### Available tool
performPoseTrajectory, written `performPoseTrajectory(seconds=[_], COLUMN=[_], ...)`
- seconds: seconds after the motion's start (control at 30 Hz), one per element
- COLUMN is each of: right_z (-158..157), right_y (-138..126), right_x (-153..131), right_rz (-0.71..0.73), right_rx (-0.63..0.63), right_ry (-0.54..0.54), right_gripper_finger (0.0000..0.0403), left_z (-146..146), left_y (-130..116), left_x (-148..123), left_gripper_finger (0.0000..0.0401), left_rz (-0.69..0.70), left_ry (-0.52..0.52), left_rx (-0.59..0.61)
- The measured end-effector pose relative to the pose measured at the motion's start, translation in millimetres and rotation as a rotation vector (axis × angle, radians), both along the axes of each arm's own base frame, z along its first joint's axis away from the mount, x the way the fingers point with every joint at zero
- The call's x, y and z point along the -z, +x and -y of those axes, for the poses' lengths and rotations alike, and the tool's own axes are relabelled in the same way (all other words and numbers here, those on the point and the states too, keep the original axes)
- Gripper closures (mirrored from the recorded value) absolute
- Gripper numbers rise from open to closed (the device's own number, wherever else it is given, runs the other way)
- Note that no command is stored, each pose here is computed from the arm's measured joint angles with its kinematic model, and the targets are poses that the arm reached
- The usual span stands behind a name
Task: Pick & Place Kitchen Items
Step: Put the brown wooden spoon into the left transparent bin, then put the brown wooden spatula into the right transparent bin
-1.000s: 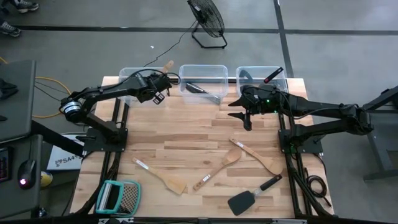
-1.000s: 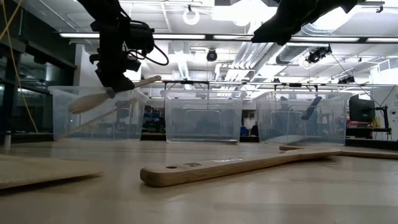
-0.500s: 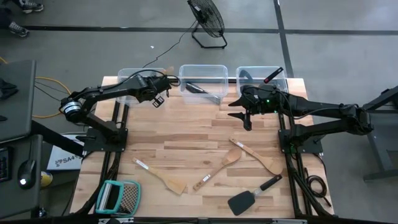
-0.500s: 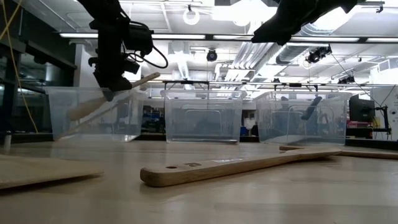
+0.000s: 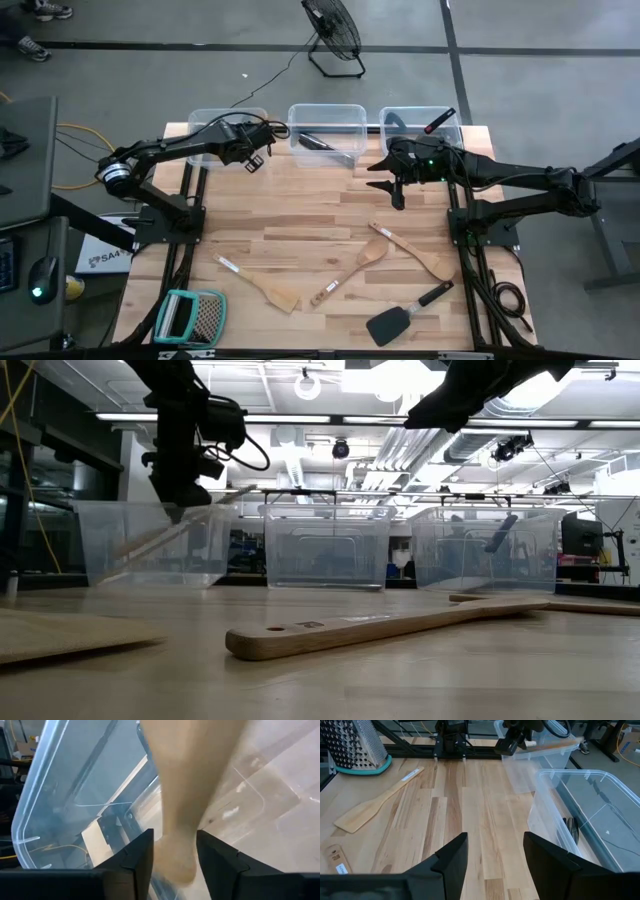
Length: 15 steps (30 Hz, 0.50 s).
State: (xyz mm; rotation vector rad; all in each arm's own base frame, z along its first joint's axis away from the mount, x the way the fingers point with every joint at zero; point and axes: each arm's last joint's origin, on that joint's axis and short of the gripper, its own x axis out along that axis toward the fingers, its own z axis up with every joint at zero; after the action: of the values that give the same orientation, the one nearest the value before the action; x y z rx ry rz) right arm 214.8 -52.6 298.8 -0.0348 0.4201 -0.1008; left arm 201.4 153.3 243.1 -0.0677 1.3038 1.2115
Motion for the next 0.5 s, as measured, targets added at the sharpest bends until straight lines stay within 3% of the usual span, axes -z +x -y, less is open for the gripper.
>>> performPoseTrajectory(seconds=[0.2,0.5], right_z=[0,0], right_y=[0,0], right_x=[0,0], right_rz=[0.0,0.0], right_rx=[0.0,0.0], right_ry=[0.0,0.0], right_gripper_finger=[0.0219,0.0219], left_z=[0,-4], left_y=[0,5], left_x=[0,-16], left_gripper_finger=[0.0221,0.0214], left_rz=[-0.005,0.035], left_ry=[0.002,0.03], left_rx=[-0.001,0.003])
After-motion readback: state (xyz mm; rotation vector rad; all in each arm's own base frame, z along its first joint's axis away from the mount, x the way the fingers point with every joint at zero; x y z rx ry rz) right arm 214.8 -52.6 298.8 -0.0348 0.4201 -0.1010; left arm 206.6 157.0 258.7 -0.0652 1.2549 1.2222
